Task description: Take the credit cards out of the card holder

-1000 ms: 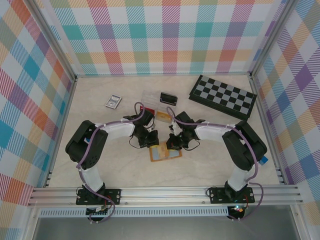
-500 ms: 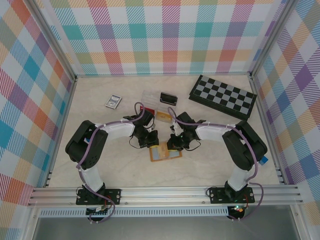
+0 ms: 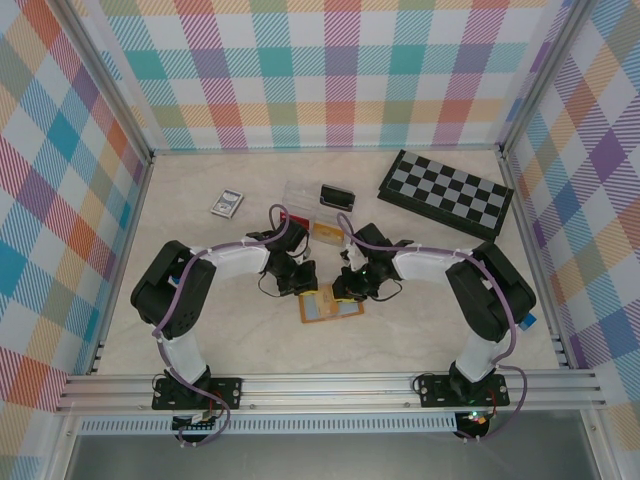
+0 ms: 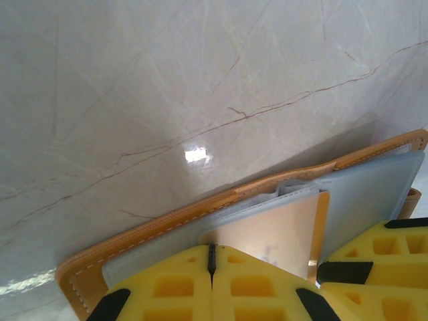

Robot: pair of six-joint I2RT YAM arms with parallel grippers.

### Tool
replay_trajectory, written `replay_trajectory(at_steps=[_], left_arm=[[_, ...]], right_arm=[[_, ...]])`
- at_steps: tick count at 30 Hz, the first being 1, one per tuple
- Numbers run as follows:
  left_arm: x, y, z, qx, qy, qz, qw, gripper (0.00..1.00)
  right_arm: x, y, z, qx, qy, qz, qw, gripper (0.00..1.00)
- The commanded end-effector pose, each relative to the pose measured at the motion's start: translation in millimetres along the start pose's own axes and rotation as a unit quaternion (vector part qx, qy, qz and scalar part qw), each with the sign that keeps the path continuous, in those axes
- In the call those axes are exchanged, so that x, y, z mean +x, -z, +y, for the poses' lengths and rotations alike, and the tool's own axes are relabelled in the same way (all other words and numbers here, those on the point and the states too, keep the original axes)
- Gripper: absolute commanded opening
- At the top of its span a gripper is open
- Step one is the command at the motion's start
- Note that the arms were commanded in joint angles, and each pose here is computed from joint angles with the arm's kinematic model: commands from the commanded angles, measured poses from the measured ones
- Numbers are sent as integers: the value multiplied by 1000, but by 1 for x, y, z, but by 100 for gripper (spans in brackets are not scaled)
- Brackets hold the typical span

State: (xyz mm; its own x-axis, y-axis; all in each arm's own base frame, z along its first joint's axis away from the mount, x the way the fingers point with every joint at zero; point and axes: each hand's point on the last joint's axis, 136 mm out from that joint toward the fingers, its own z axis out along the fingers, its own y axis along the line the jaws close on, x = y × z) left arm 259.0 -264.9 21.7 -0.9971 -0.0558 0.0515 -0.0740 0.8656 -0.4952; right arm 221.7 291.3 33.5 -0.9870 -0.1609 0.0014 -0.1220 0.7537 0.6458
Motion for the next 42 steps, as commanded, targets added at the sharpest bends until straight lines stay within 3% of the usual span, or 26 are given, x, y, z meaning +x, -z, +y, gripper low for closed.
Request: replay_trajectory(at_steps=[1, 15, 23, 29, 42], left_arm=[[26, -18, 49, -86, 28, 39, 995, 0], [26, -19, 50, -87, 27, 39, 995, 0], [25, -18, 49, -85, 27, 38, 995, 0], [25, -16, 51, -92, 25, 35, 995, 0], [23, -7, 53, -88, 23, 30, 995, 0]], right_arm=[[1, -3, 3, -15, -3, 8, 1000, 18], [-2, -6, -14, 29, -17, 3, 999, 23], [-1, -9, 1, -21, -6, 12, 1000, 9], [-2, -3, -4, -4, -6, 0, 1000, 1], [2, 10, -20, 9, -17, -14, 1000, 0]])
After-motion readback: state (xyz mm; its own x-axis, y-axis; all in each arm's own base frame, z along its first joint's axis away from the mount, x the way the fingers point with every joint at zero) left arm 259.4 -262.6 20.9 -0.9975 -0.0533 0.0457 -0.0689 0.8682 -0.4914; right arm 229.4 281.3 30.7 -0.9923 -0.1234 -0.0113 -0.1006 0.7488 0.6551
